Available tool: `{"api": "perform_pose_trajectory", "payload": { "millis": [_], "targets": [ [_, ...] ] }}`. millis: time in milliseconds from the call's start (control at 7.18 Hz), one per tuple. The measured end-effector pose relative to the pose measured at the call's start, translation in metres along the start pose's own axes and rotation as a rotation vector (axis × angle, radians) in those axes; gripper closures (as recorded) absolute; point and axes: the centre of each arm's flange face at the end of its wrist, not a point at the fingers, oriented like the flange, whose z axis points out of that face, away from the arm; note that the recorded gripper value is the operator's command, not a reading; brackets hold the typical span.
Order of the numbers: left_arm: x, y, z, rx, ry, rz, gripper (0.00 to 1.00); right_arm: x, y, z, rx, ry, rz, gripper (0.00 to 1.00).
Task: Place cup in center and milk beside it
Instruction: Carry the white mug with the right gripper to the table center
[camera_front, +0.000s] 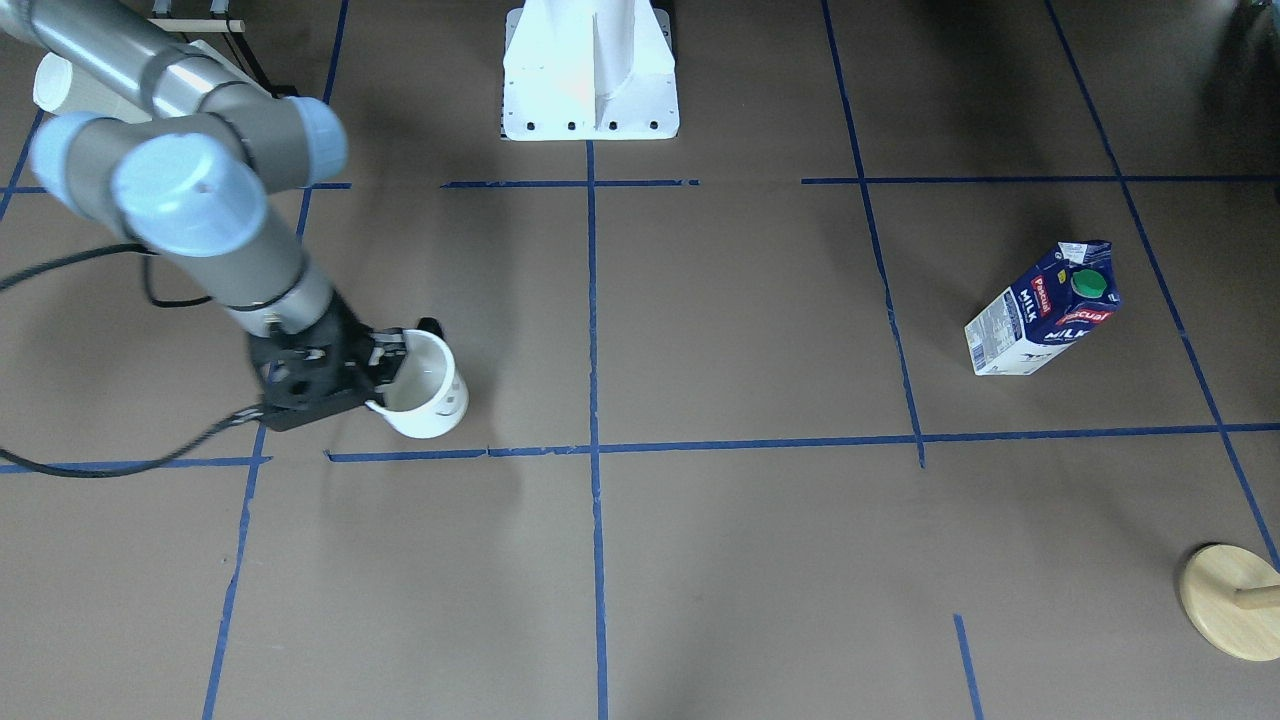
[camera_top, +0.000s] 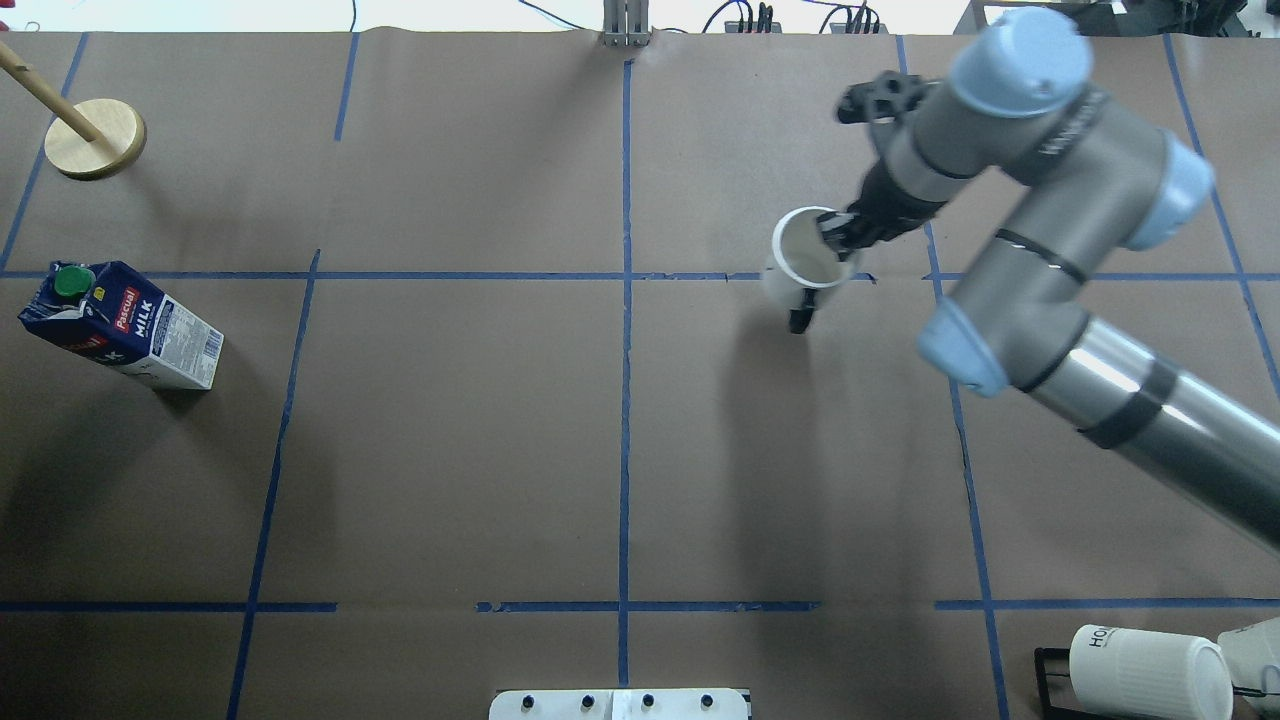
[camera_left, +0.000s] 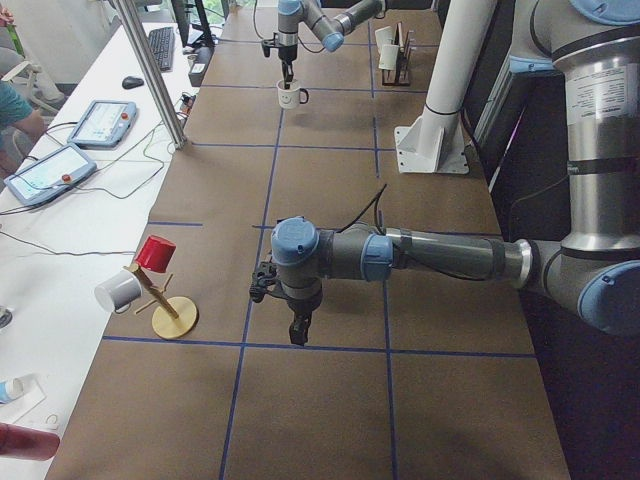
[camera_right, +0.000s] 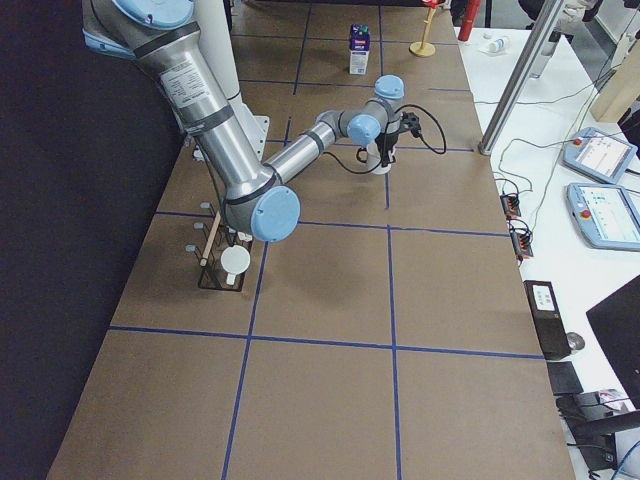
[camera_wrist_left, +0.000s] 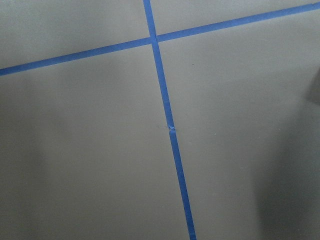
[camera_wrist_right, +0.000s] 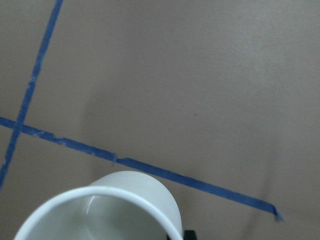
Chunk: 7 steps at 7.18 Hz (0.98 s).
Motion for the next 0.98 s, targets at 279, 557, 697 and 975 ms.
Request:
{"api": "perform_pose_trajectory", "payload": {
  "millis": [279, 557, 697, 975],
  "targets": [
    [0.0, 0.0, 0.0, 0.0, 0.0, 0.0, 0.0, -0.065, -0.017, 0.025, 0.018, 0.04, -0.049, 0.98],
    [0.0, 0.001, 0.0, -0.001, 0.0, -0.001, 0.0, -0.1, -0.013, 0.044, 0.011, 0.055, -0.063, 0.97],
    [-0.001, 0.001, 0.001, -0.002, 0.0, -0.002, 0.0, -0.112, -0.009, 0.051, 0.008, 0.058, -0.056, 0.95],
    [-0.001, 0.001, 0.001, -0.003, 0.0, -0.003, 0.0, -0.123, -0.001, 0.06, 0.001, 0.063, -0.044, 0.06]
  ]
}}
